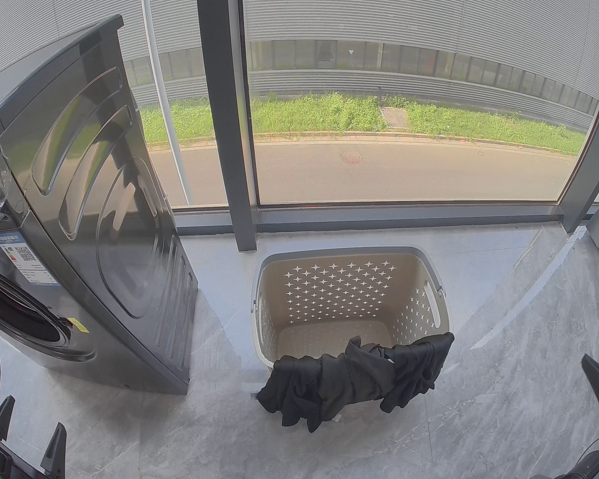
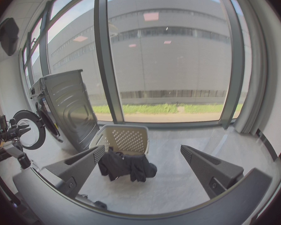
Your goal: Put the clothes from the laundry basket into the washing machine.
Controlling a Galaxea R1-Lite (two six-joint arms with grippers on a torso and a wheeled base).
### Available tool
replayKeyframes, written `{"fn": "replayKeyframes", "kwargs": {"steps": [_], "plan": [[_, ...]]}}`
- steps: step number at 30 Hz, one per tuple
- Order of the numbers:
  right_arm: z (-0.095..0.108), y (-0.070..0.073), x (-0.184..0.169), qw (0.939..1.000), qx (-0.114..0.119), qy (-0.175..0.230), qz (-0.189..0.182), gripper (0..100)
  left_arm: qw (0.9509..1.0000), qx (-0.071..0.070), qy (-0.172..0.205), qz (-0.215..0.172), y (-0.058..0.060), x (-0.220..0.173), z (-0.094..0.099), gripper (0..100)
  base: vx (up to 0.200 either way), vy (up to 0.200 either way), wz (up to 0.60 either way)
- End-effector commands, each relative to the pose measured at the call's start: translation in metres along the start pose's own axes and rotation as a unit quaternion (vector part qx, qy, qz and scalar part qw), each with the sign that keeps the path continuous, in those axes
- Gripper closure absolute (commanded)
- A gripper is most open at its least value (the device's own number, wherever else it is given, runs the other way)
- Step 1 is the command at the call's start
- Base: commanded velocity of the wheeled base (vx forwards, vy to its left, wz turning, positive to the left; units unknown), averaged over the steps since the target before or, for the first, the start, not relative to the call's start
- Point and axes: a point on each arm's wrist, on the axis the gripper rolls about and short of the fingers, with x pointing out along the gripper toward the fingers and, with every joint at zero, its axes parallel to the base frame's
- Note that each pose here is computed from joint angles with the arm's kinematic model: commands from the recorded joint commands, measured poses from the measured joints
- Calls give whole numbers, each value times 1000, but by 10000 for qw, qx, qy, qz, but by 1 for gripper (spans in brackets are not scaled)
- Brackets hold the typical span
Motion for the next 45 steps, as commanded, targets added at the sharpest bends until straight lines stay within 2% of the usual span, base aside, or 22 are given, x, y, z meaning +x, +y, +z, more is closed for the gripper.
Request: {"fn": "replayKeyframes", "kwargs": {"steps": [1,8,10,14,19,22,26,28,30,35,39,45], "plan": [[7,3,87,9800,128,1830,765,0,10000,-2,-12,-20,0,0,-5,0,0,0,0],[-4,7,129,9664,638,2330,878,0,10000,-2,-12,-27,0,0,-5,0,0,0,0],[-8,7,136,9646,707,2395,849,0,10000,-2,-4,-27,0,0,-5,0,0,0,0],[-12,8,146,9609,718,2550,810,0,10000,-2,-4,-27,0,0,-5,0,0,0,0],[-25,10,160,9492,728,2952,806,0,10000,5,-12,-27,0,0,-5,0,0,0,0],[-32,10,169,9446,742,3098,788,0,10000,5,-12,-27,0,0,-5,0,0,0,0],[-39,10,178,9415,735,3198,764,0,10000,5,-12,-27,0,0,-5,0,0,0,0],[-47,10,189,9361,758,3356,738,0,10000,5,-4,-27,0,0,-5,0,0,0,0],[-54,10,196,9334,763,3434,715,0,10000,5,-12,-27,0,0,-5,0,0,0,0],[-71,9,216,9292,775,3546,688,0,10000,5,-4,-27,0,0,-5,0,0,0,0],[-83,10,232,9286,794,3562,671,0,10000,5,-12,-27,0,0,-5,0,0,0,0],[-100,10,254,9234,850,3692,622,0,10000,5,-4,-27,0,0,-5,0,0,0,0]]}}
